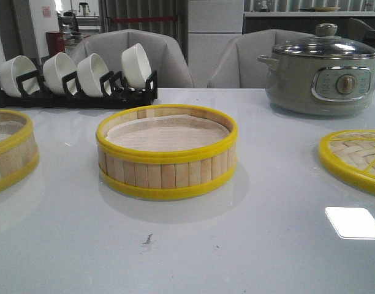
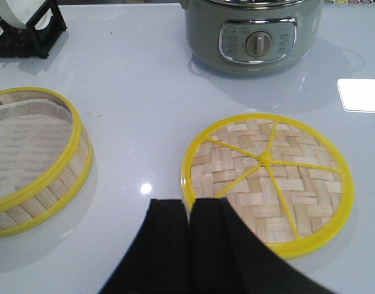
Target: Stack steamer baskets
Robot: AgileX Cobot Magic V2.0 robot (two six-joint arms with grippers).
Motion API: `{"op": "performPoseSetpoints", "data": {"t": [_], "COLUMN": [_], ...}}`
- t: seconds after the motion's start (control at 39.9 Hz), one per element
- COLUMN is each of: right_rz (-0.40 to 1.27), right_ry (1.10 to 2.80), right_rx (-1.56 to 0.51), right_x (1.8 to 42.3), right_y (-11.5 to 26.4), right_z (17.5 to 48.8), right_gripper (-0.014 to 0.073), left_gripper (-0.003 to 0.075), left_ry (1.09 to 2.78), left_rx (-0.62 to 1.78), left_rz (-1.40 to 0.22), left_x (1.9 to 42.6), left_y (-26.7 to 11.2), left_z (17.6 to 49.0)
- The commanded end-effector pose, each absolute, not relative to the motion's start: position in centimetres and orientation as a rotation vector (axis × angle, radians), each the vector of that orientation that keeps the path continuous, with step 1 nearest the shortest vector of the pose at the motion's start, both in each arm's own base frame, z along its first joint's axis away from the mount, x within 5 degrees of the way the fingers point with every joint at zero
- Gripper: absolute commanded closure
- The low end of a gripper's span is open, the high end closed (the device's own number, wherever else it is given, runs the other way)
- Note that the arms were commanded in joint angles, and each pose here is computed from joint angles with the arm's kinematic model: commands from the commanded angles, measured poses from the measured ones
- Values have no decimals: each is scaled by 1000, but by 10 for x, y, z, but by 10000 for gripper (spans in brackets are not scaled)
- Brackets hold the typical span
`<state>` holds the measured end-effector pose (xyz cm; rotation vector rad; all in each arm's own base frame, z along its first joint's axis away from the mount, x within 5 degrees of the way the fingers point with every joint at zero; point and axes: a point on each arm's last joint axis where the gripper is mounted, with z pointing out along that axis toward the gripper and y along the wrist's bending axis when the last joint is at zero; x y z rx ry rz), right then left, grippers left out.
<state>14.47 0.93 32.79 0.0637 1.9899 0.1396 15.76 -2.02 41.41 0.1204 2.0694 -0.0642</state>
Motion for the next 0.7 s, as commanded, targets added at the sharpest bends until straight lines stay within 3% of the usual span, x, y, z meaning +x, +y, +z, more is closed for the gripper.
{"op": "performPoseSetpoints", "data": {"t": [0.0,0.2,0.25,0.35,0.48,0.58,0.68], "right_rz": [148,148,148,148,148,148,148], "right_ry": [1859,1878,1887,1895,1886,1885,1885], "right_rx": [65,64,64,64,64,64,64], "right_x": [148,147,147,147,147,147,147], "right_y": [9,9,9,9,9,9,9], "right_z": [349,347,346,346,346,347,347], "right_gripper": [568,554,515,346,195,194,194], "left_gripper": [636,636,634,590,406,222,161], "left_ry": [1970,1991,2001,2020,2036,2056,2085], "left_rx": [114,114,115,117,121,122,124], "left_rz": [-87,-85,-84,-78,-75,-73,-71], "left_x": [158,157,158,161,165,169,173], "left_y": [-22,-21,-21,-22,-22,-23,-23], "left_z": [430,428,427,425,422,419,415]}}
